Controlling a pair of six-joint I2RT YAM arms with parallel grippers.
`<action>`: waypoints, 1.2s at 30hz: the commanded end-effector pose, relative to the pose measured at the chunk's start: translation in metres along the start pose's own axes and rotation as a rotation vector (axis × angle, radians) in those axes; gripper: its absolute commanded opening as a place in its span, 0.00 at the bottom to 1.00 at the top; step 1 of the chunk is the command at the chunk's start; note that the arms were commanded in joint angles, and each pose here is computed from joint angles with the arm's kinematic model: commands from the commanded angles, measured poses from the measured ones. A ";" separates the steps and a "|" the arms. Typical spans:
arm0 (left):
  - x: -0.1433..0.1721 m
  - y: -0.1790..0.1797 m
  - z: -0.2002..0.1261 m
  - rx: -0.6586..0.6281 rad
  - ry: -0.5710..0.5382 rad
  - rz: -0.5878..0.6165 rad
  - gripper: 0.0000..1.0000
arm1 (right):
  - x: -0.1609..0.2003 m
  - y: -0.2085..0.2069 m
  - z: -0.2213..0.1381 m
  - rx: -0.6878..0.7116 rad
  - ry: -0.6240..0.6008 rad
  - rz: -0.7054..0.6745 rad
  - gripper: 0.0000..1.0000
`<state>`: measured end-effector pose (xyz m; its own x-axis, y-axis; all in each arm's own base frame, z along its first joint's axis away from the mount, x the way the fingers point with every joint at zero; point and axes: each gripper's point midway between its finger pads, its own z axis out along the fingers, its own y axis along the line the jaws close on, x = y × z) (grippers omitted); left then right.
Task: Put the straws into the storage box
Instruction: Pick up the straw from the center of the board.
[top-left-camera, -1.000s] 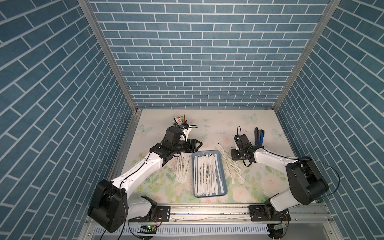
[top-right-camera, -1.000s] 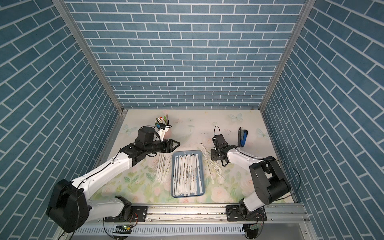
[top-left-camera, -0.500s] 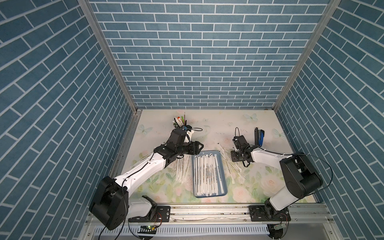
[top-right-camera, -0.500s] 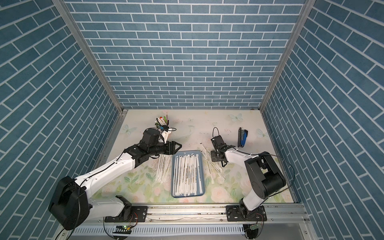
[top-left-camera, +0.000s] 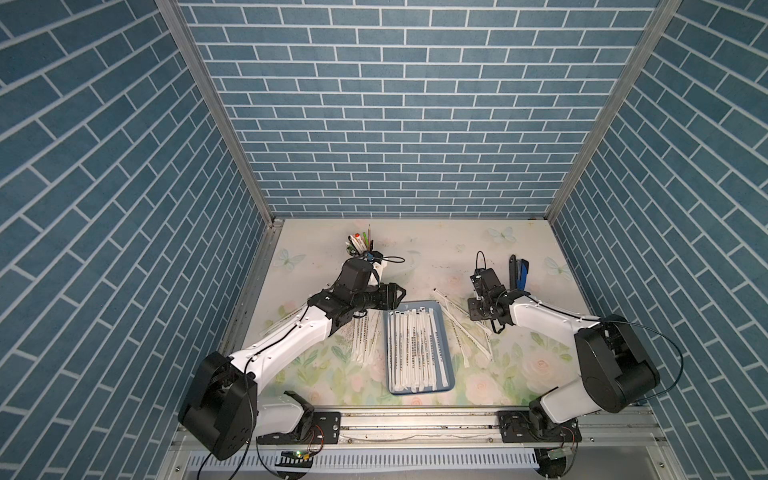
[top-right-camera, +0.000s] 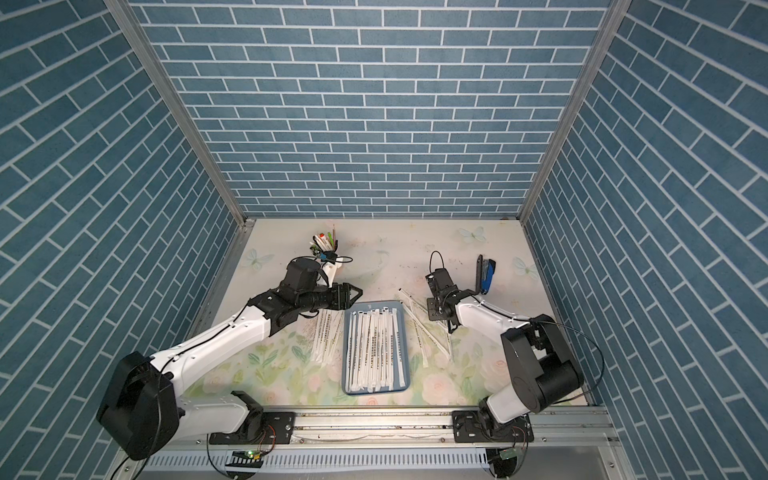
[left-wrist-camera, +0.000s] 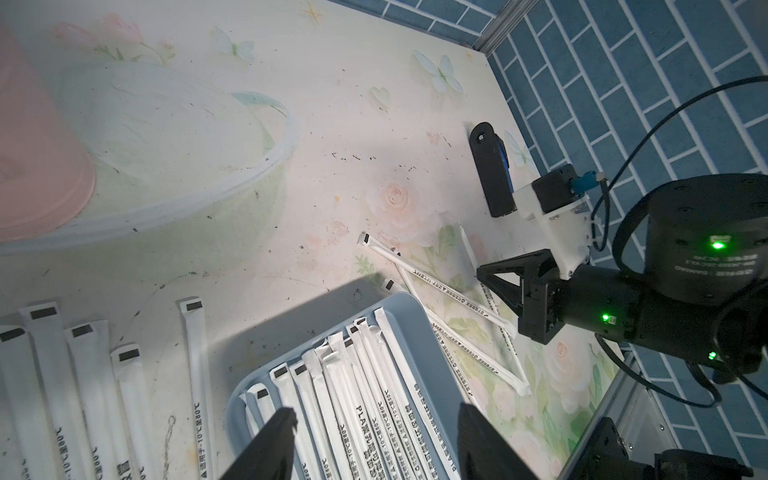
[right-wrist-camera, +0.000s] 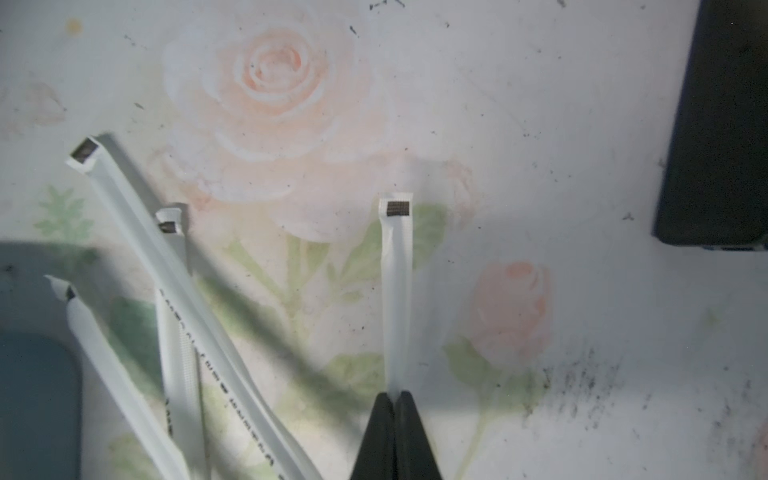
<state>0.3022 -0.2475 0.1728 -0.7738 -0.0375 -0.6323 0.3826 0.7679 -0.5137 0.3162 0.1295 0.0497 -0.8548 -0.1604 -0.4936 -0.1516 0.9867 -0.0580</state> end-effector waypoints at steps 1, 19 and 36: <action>0.003 0.004 0.003 -0.014 0.000 -0.005 0.65 | -0.012 -0.009 -0.015 0.041 -0.027 -0.011 0.06; 0.001 0.010 -0.002 -0.055 -0.017 0.000 0.64 | -0.034 -0.035 -0.055 0.224 -0.096 -0.013 0.04; 0.008 0.099 -0.055 -0.443 -0.180 -0.194 0.63 | 0.033 0.174 -0.074 -0.232 -0.131 0.128 0.00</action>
<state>0.3099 -0.1438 0.1581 -0.6856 -0.2730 -0.6749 -0.0030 0.9281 -0.3724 0.2238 0.3005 0.1070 -0.7852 -0.0994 -0.6112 -0.2701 0.9432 0.1936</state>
